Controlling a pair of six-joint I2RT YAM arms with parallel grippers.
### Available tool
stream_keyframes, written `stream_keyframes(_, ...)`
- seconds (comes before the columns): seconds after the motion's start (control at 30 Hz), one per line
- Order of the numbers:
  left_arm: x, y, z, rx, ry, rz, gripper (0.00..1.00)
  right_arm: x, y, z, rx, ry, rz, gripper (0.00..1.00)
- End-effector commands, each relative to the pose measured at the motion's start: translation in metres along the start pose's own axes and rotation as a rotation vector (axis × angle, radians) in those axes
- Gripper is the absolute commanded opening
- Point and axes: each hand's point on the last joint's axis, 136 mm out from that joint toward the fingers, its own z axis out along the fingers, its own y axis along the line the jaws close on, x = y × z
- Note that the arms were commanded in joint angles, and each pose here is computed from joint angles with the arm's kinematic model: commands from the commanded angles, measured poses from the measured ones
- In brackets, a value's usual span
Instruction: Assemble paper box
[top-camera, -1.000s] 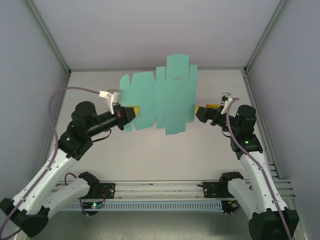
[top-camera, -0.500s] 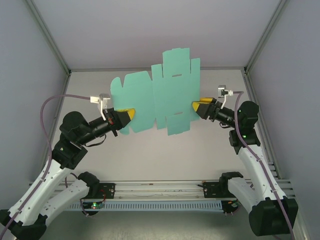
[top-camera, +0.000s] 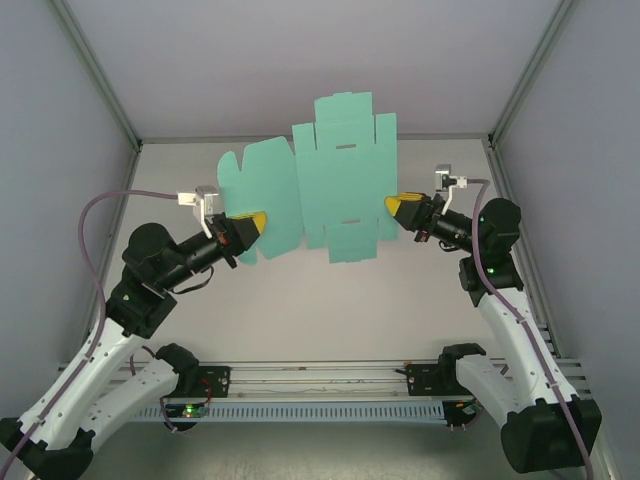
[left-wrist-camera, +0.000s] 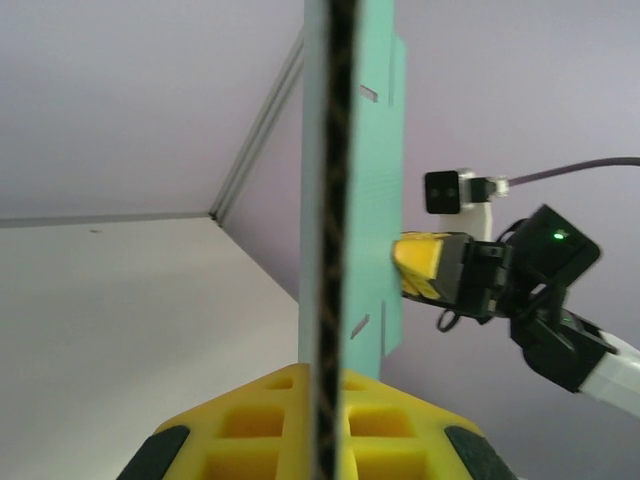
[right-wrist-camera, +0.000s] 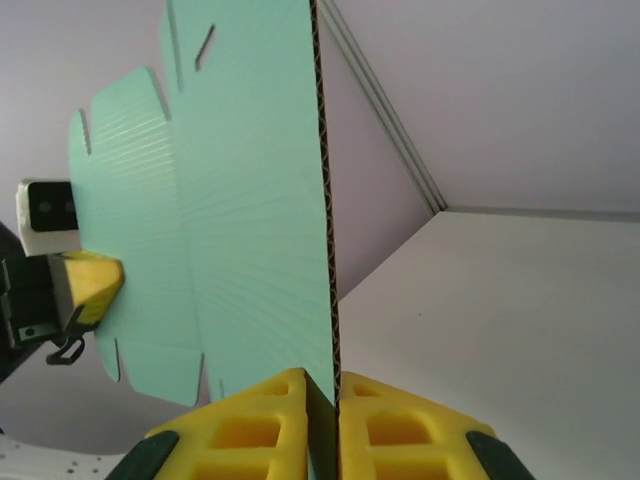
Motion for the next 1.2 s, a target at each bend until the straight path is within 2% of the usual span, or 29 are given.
stream_keyframes(0.0,-0.003,-0.006,0.002,0.036,-0.02,0.016,0.0,0.01,0.021,0.006,-0.092,0.07,-0.038,0.08)
stream_keyframes(0.07,-0.002,-0.003,0.004,0.029,-0.018,0.015,0.0,0.014,0.027,0.009,-0.125,0.095,-0.041,0.09)
stream_keyframes(0.17,-0.001,-0.003,0.005,0.033,-0.01,0.016,0.0,0.019,0.029,0.013,-0.139,0.118,-0.05,0.04)
stream_keyframes(0.4,0.001,0.0,0.006,0.024,-0.005,0.016,0.0,0.018,0.022,0.017,-0.103,0.118,-0.059,0.17)
stream_keyframes(0.6,0.001,0.001,0.006,0.011,-0.006,0.019,0.0,0.017,0.02,0.018,-0.086,0.127,-0.053,0.15)
stream_keyframes(0.87,0.008,0.023,0.001,-0.104,-0.005,0.006,0.0,0.015,0.009,0.01,0.029,0.106,-0.075,0.28)
stream_keyframes(1.17,0.015,0.03,-0.002,-0.131,0.008,-0.004,0.0,0.008,0.007,0.011,0.009,0.087,-0.05,0.27)
